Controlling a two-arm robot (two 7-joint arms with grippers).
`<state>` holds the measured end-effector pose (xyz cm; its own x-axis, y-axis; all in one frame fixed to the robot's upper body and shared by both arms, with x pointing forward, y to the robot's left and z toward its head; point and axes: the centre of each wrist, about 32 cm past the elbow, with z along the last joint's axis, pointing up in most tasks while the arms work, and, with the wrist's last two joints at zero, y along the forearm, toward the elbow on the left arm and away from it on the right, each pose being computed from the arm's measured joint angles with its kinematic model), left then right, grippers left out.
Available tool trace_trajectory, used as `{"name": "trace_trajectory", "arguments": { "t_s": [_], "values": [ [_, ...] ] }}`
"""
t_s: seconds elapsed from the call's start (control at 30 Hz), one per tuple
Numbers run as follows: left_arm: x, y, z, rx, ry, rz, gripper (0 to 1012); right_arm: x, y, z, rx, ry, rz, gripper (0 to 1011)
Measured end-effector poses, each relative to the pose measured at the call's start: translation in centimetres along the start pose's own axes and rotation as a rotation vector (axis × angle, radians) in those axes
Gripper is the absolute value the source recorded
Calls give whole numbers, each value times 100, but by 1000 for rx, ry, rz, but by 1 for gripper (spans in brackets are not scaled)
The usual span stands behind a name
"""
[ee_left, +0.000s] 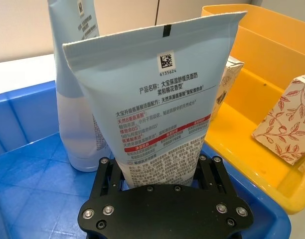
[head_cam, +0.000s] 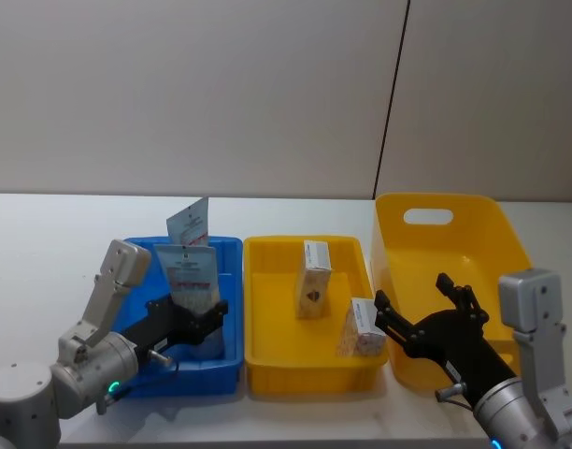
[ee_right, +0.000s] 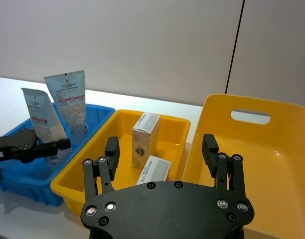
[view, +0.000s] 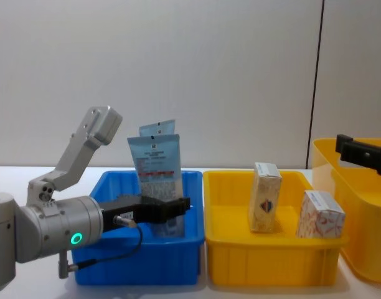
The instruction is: Bimanual collaborative sorting of washing and personal care products
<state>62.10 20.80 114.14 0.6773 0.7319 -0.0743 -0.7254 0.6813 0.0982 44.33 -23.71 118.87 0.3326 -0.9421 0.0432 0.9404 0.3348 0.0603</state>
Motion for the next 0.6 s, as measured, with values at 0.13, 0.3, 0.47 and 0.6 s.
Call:
{"name": "trace_trajectory", "arguments": {
  "t_s": [0.13,0.3,0.47,0.6],
  "values": [
    [-13,7,22,-11,-5,-1,579,0,0,0,0,0,0,1003],
    [-19,60,101,-40,-26,4,550,0,0,0,0,0,0,1003],
    [-29,139,219,-67,-52,9,517,0,0,0,0,0,0,1003],
    [-46,221,330,-88,-74,14,497,0,0,0,0,0,0,1003]
  ]
}}
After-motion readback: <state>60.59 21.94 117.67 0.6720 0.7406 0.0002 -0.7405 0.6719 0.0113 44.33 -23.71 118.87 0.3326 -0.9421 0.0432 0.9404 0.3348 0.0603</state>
